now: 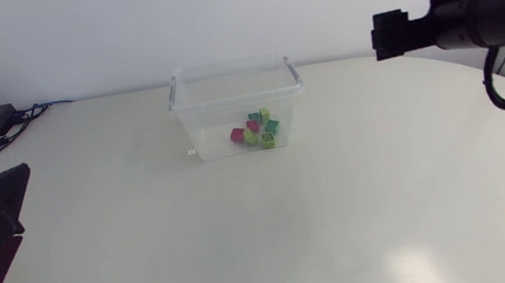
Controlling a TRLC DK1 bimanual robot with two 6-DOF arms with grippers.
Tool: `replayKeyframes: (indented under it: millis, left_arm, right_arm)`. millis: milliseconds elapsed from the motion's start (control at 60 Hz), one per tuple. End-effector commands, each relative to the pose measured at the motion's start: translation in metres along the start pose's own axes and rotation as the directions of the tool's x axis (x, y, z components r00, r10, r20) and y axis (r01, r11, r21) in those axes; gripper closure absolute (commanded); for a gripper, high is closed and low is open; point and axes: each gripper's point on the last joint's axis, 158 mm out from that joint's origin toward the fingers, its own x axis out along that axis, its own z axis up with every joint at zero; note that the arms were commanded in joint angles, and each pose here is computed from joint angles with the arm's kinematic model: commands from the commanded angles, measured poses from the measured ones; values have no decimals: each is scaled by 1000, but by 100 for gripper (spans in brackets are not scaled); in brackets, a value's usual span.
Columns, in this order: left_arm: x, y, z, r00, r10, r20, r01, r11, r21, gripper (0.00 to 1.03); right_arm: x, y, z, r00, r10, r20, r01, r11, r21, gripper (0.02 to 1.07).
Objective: Place the duplo bricks in the container
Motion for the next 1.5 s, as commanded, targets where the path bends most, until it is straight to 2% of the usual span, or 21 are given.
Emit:
replayKeyframes:
  millis: [0, 400, 633, 1483]
  left_arm:
    - [1, 6, -9, 999, 29, 12, -30, 999, 29, 4]
    - [-4, 26, -12, 983, 116, 141, -124, 991, 47, 5]
    - [0, 33, -20, 973, 145, 178, -157, 986, 51, 5]
    - [28, 7, -89, 982, 38, 187, -30, 999, -45, 5]
  right_arm:
    - [-8, -14, -15, 999, -32, 14, 32, 999, -17, 6]
    - [-46, -57, -71, 987, -127, 94, 130, 991, -18, 6]
    - [-72, -66, -82, 966, -152, 209, 162, 986, -31, 6]
    - [-70, -51, -160, 934, -50, 354, 22, 996, 83, 6]
